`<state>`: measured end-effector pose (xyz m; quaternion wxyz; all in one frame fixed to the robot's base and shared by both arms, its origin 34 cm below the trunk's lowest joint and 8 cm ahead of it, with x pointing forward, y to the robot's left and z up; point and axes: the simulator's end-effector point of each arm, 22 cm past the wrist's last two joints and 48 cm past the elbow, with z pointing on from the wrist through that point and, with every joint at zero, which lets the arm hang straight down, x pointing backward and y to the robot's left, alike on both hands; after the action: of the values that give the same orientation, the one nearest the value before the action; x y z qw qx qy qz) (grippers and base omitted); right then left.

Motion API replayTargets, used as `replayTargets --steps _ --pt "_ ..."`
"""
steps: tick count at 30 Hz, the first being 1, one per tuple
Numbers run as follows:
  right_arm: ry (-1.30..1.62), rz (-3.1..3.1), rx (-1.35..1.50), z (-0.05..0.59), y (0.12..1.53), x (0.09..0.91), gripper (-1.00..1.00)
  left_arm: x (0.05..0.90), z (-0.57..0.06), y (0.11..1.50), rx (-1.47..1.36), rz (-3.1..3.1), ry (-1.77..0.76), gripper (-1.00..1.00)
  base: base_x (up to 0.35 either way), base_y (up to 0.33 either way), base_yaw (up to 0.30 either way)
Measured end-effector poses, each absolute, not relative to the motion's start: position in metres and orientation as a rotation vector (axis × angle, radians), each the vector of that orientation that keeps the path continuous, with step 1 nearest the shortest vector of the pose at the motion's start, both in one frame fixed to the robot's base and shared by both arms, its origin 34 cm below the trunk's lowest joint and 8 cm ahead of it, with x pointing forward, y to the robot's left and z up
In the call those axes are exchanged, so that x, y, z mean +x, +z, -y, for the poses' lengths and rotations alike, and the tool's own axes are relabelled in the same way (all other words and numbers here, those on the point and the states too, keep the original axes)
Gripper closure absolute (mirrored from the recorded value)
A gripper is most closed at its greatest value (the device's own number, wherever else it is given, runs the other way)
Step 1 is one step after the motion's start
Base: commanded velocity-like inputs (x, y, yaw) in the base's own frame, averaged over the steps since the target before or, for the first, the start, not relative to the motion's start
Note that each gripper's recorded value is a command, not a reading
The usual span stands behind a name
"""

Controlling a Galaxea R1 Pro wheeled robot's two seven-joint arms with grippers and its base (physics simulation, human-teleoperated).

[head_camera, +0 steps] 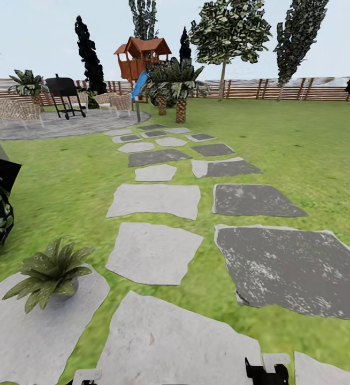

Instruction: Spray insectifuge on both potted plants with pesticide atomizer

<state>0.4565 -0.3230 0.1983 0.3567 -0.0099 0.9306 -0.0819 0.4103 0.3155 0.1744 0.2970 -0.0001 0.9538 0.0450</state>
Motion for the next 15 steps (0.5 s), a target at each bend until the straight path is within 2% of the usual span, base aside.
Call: replayTargets --steps 10,15 --pt "-0.207 -2.405 -0.030 0.322 0.198 0.456 -1.00 0.410 -0.325 0.175 -0.013 -2.536 0.142 1.00 0.269 -0.226 0.000" --pt "-0.208 -2.411 -0.027 0.322 0.196 0.450 -1.00 0.409 -0.342 0.177 -0.042 -2.528 0.242 1.00 0.281 -0.214 0.000"
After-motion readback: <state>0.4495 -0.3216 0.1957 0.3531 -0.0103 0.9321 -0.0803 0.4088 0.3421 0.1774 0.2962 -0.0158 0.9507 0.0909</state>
